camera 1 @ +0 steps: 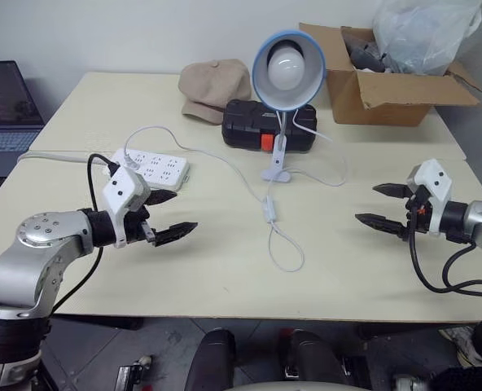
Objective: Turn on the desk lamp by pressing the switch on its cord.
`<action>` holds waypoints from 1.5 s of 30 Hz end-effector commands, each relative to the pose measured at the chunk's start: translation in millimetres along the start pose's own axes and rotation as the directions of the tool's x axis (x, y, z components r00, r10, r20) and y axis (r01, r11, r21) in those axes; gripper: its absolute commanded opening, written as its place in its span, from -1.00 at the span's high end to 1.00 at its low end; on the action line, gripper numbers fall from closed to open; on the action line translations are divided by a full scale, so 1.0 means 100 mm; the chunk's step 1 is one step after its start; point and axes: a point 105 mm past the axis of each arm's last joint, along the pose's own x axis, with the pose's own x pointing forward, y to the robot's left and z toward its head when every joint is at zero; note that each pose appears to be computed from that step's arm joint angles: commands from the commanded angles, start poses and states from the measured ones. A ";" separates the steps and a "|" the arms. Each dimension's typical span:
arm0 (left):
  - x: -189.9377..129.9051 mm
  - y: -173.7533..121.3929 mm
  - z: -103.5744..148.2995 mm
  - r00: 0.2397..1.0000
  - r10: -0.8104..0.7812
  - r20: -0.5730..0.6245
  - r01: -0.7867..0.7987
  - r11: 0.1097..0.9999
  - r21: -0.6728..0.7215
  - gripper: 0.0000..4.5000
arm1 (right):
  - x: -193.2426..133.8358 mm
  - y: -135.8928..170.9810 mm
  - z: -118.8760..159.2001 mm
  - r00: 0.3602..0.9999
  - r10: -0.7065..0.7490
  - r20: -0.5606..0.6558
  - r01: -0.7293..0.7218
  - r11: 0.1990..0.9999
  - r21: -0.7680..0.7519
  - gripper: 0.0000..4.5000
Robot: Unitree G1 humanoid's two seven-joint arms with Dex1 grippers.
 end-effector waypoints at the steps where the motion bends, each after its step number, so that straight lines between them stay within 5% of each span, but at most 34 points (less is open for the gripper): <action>1: -0.07 0.00 0.16 0.999 -0.013 0.043 0.013 1.000 0.019 -1.00 | -0.05 0.00 0.08 1.000 -0.012 0.006 0.012 0.999 -0.035 -0.97; 14: -0.08 -0.06 -0.01 0.998 -0.041 -0.044 0.044 0.996 0.076 -1.00 | 0.02 -0.08 0.25 0.994 -0.088 0.058 0.087 0.996 0.033 -0.97; 24: 0.01 -0.26 0.09 0.981 -0.191 -0.015 0.192 0.978 0.079 -1.00 | 0.24 0.26 0.60 0.998 0.052 0.029 -0.058 0.970 0.237 -0.97; 35: 0.11 -0.26 -0.11 0.971 -0.220 -0.090 0.231 0.963 0.136 -1.00 | 0.98 0.51 0.81 0.978 0.196 -0.077 -0.136 0.868 0.478 -0.97; 45: 0.22 -0.36 -0.15 0.968 -0.243 -0.070 0.251 0.958 0.138 -1.00 | 1.43 0.51 0.84 0.966 0.224 -0.128 -0.129 0.849 0.512 -0.97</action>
